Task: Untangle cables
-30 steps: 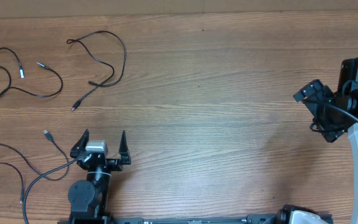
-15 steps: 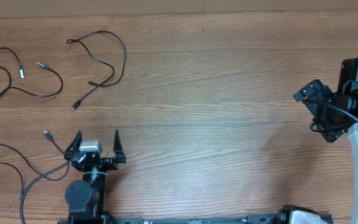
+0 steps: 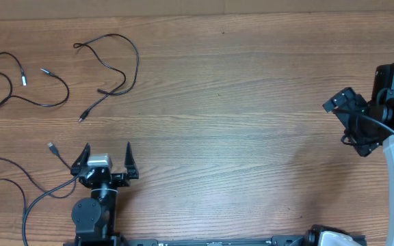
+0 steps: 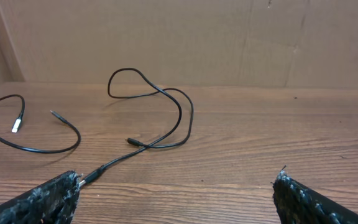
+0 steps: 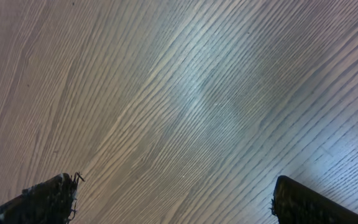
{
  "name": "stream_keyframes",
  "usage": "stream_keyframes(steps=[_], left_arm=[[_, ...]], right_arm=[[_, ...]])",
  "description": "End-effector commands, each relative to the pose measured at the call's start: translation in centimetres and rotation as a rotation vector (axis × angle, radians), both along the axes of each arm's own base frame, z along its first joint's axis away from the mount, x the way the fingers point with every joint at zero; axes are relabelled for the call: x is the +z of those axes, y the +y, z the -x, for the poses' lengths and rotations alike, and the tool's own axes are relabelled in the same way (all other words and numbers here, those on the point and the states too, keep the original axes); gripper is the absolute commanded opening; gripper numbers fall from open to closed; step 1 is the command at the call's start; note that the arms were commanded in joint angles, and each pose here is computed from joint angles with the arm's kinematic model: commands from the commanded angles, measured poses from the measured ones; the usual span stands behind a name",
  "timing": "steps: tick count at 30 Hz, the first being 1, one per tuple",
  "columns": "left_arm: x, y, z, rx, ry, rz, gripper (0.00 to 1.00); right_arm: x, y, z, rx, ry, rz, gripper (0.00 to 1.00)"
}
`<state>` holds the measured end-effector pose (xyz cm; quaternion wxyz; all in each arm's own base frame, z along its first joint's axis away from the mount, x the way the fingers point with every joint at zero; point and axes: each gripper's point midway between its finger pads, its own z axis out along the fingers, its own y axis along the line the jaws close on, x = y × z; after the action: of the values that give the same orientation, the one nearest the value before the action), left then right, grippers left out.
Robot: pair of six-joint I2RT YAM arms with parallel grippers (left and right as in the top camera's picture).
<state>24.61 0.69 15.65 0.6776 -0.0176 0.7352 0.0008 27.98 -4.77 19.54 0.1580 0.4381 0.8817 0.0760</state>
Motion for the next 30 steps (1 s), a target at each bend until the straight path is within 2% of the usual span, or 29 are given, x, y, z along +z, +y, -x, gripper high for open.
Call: stream_keyframes(steps=[1,9,16,20,21,25,30], left_arm=[[0.0,0.4,0.0,0.018,-0.005,-0.020,0.99],[0.0,0.4,0.0,0.018,-0.005,-0.020,1.00],[0.0,0.4,0.0,0.018,-0.005,-0.020,1.00],[0.0,0.4,0.0,0.018,-0.005,-0.020,0.99],[0.0,0.4,0.0,0.018,-0.005,-0.020,0.99],[0.0,0.4,0.0,0.018,-0.005,-0.020,1.00],[0.0,0.4,0.0,0.018,-0.005,-0.020,0.99]], right_arm=[[0.0,-0.2,0.0,-0.007,-0.003,0.001,1.00],[0.9,1.6,1.0,0.052,-0.044,0.018,1.00],[3.0,1.9,3.8,0.101,-0.162,0.206,1.00],[3.0,3.1,5.9,0.160,-0.353,0.284,1.00],[5.2,4.7,7.0,0.287,-0.713,0.341,1.00],[5.1,4.5,7.7,0.339,-0.793,0.417,1.00],[3.0,4.4,7.4,0.426,-0.799,0.517,1.00]])
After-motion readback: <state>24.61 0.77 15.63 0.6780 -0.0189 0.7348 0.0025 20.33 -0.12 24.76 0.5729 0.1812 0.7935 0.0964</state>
